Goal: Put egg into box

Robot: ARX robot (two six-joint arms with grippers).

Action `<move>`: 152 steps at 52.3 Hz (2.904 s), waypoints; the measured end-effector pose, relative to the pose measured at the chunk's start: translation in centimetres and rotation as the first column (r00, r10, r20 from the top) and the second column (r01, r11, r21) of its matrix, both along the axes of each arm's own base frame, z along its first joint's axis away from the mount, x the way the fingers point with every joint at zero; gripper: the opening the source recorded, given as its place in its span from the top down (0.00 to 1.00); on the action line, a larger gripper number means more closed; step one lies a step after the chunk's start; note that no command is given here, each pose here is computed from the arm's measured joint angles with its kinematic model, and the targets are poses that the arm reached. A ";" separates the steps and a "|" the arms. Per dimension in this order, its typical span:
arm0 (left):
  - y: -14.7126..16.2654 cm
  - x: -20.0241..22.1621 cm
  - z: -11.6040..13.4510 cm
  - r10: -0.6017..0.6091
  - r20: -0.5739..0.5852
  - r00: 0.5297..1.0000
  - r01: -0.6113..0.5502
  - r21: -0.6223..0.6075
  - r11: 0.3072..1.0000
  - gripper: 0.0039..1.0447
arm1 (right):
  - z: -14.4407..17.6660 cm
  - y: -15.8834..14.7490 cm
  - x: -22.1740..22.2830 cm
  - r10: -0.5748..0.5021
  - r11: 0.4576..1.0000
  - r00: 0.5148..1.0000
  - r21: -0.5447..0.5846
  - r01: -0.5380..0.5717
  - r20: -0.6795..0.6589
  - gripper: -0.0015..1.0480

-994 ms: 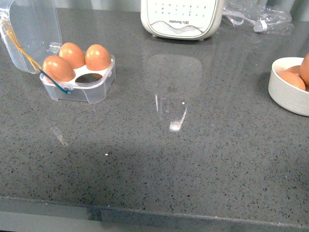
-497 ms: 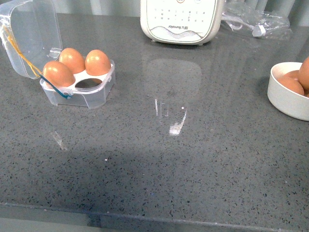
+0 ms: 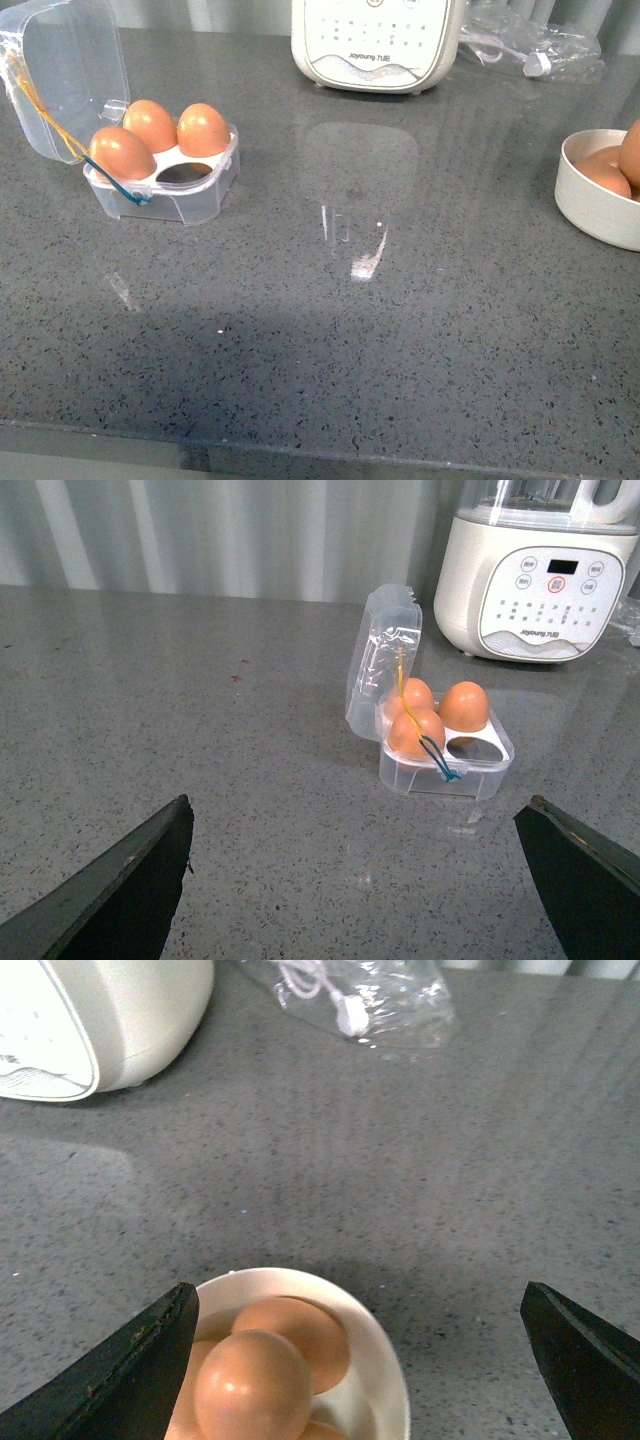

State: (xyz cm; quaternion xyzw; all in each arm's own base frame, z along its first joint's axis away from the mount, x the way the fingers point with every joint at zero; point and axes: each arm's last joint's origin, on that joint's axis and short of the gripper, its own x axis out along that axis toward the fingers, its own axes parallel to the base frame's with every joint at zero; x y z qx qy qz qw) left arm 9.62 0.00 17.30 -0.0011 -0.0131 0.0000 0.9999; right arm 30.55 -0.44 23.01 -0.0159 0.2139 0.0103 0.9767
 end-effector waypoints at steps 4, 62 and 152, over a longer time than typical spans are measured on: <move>0.0 0.0 0.0 0.000 0.000 1.000 0.000 0.000 1.000 0.06 | -0.2 0.2 0.1 0.047 0.999 0.999 0.022 -0.047 -0.019 0.07; 0.0 0.0 0.0 0.000 0.000 1.000 0.000 0.000 1.000 0.06 | -4.6 -0.4 0.2 0.138 0.988 0.987 0.088 -0.131 -0.079 0.07; 0.0 0.0 0.0 0.000 0.000 1.000 0.000 0.000 1.000 0.06 | 0.6 24.0 0.3 0.871 0.481 0.477 -0.005 -0.877 0.118 0.54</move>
